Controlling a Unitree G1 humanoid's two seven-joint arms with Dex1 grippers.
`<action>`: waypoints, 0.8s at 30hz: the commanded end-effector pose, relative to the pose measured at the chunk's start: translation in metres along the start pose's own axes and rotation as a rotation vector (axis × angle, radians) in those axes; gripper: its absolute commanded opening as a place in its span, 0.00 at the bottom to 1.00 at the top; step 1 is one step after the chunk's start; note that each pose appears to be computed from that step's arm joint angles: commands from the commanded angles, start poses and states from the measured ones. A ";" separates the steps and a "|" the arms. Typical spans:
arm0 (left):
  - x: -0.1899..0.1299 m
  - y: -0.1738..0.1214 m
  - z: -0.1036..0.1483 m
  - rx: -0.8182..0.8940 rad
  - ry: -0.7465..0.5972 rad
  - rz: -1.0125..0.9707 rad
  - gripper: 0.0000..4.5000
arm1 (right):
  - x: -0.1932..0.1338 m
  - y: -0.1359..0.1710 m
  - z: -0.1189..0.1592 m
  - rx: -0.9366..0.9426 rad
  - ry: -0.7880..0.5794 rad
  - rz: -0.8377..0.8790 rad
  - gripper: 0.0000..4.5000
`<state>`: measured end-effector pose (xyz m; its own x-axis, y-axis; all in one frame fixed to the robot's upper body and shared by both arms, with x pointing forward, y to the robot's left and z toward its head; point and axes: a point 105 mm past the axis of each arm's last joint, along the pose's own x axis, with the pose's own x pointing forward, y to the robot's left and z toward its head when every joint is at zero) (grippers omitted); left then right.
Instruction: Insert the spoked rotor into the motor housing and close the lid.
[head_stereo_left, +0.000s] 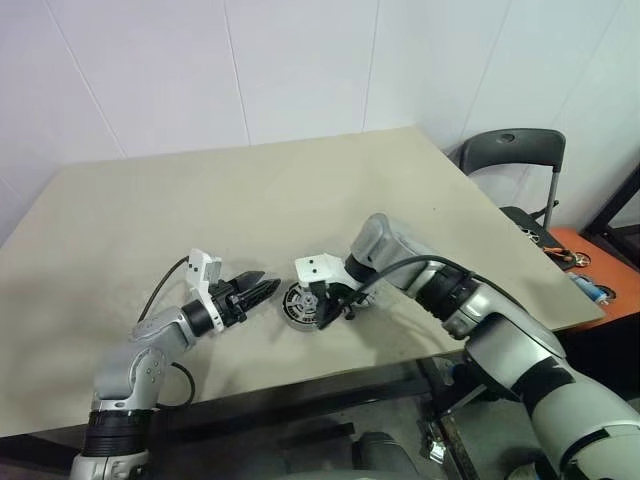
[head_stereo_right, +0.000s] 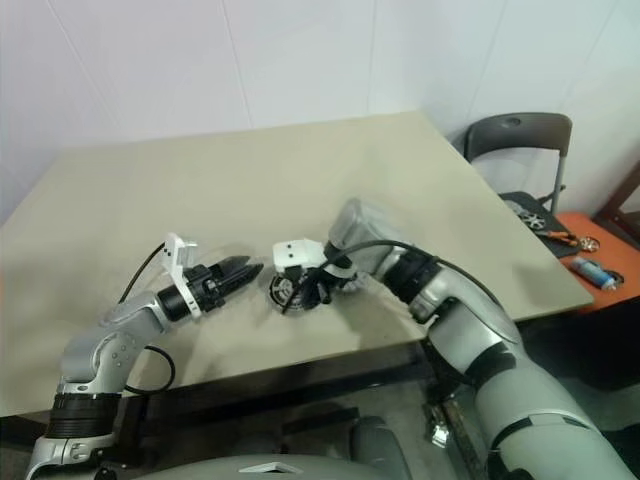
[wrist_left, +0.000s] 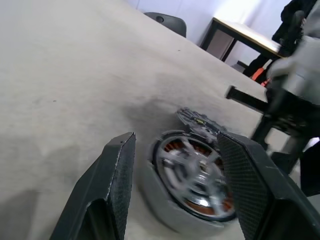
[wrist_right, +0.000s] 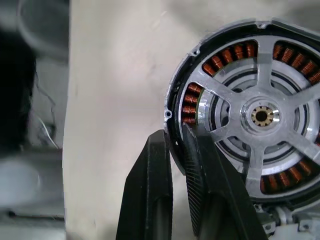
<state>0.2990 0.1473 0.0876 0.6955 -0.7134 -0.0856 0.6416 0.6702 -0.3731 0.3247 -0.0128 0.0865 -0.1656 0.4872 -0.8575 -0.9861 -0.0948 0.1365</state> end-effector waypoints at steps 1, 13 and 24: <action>0.002 -0.010 0.010 0.039 -0.038 -0.019 0.62 | -0.019 -0.026 -0.002 0.138 -0.004 -0.158 0.02; 0.001 -0.004 0.013 0.035 -0.038 -0.013 0.62 | -0.012 -0.027 -0.008 0.051 0.032 -0.164 0.24; 0.002 0.003 0.018 0.043 -0.032 -0.021 0.62 | -0.057 0.012 0.019 -0.072 -0.230 -0.026 0.31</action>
<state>0.3052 0.1488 0.0906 0.6903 -0.7189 -0.0820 0.6485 0.6649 -0.3706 0.3234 -0.0279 0.1195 -0.1528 0.6060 -0.7806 -0.9880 -0.1104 0.1076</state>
